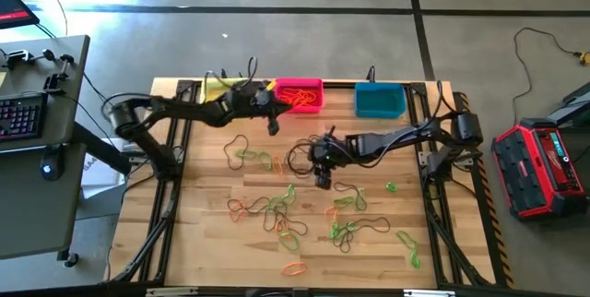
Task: Sort rubber bands into baskets
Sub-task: Put the orange rubber band into the pink bin
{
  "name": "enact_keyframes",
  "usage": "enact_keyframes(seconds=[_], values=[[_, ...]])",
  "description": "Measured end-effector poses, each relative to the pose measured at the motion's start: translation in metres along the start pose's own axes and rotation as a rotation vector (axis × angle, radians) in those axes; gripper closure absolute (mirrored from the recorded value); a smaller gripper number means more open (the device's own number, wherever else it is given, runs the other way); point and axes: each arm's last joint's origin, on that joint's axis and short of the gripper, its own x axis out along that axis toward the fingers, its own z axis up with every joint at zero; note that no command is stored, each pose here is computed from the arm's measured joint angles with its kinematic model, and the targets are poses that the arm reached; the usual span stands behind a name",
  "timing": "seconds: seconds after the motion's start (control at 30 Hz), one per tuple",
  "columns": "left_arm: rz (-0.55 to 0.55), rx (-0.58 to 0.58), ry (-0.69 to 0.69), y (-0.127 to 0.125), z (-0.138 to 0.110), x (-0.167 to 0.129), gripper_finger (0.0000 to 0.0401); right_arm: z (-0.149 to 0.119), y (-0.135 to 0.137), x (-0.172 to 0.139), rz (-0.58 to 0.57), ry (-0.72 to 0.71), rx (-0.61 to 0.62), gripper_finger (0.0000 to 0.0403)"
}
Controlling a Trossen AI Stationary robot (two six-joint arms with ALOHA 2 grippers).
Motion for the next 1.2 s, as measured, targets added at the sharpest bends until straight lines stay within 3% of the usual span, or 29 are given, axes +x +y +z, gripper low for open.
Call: enact_keyframes(seconds=[0.23,0.6,0.83,1.2], values=[[-0.071,0.025,-0.065,-0.032,-0.005,-0.037,0.0390,-0.024,0.032,-0.007,0.096,0.203,-0.082,0.0245],[-0.164,-0.026,-0.102,-0.068,-0.016,-0.056,0.0390,-0.040,0.087,-0.016,0.205,0.238,-0.204,0.0245],[-0.148,0.001,-0.119,-0.085,-0.013,-0.057,0.0390,-0.040,0.090,-0.017,0.176,0.222,-0.233,0.0253],[-0.157,0.019,-0.116,-0.091,-0.013,-0.057,0.0390,-0.044,0.092,-0.009,0.198,0.245,-0.269,0.0292]])
